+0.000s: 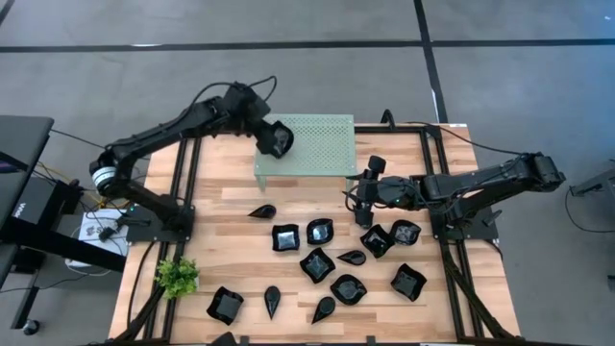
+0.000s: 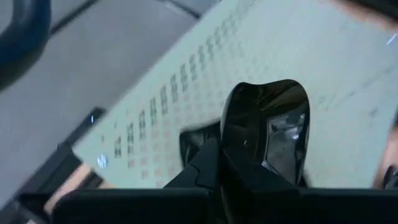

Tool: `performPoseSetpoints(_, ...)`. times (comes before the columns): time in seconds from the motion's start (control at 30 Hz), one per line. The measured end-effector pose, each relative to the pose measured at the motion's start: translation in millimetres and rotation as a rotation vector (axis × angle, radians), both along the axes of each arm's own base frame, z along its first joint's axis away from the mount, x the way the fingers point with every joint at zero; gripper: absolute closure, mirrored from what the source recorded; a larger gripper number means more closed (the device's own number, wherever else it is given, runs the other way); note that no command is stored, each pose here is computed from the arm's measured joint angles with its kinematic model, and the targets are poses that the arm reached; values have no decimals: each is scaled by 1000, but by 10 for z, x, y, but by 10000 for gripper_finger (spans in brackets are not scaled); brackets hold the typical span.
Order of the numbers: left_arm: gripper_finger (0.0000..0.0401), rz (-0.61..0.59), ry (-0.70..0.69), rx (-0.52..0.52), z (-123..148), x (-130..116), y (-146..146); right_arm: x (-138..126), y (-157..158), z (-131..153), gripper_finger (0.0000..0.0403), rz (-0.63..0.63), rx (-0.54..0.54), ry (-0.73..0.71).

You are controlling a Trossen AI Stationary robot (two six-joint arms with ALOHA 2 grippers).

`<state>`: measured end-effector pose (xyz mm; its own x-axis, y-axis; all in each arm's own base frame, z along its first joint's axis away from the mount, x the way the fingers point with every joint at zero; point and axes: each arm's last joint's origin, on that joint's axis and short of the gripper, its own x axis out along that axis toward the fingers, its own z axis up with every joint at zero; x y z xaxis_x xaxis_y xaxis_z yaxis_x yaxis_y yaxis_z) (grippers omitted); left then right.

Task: Pick & Place Mini shaped plates
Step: Stack the leaf-shaped plate on top of the other leaf-shaped plate on the shelf

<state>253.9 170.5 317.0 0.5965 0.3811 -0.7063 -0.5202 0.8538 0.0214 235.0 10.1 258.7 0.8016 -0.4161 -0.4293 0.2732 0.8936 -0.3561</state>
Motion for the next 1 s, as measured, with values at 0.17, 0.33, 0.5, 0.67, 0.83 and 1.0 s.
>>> performPoseSetpoints(0.17, 395, 2, 16, -3, -69, 0, -12, -1, 1, -2, 214, 0, 0, 2)
performPoseSetpoints(0.33, 395, 19, 21, 11, -70, -5, -2, -1, 0, -2, 214, 0, 0, 2)
performPoseSetpoints(0.5, 371, 5, 20, 8, -70, 12, -28, -1, 0, -2, 214, 0, 0, 2)
performPoseSetpoints(0.67, 322, 9, 19, 11, -69, 11, -23, -1, 0, -2, 214, 0, 0, 2)
performPoseSetpoints(0.83, 291, -3, -5, 27, -49, 48, -44, -1, 0, -2, 214, 0, -1, 2)
performPoseSetpoints(1.0, 286, -127, -86, 30, 48, 174, -290, -1, 0, -2, 214, 0, -1, 2)
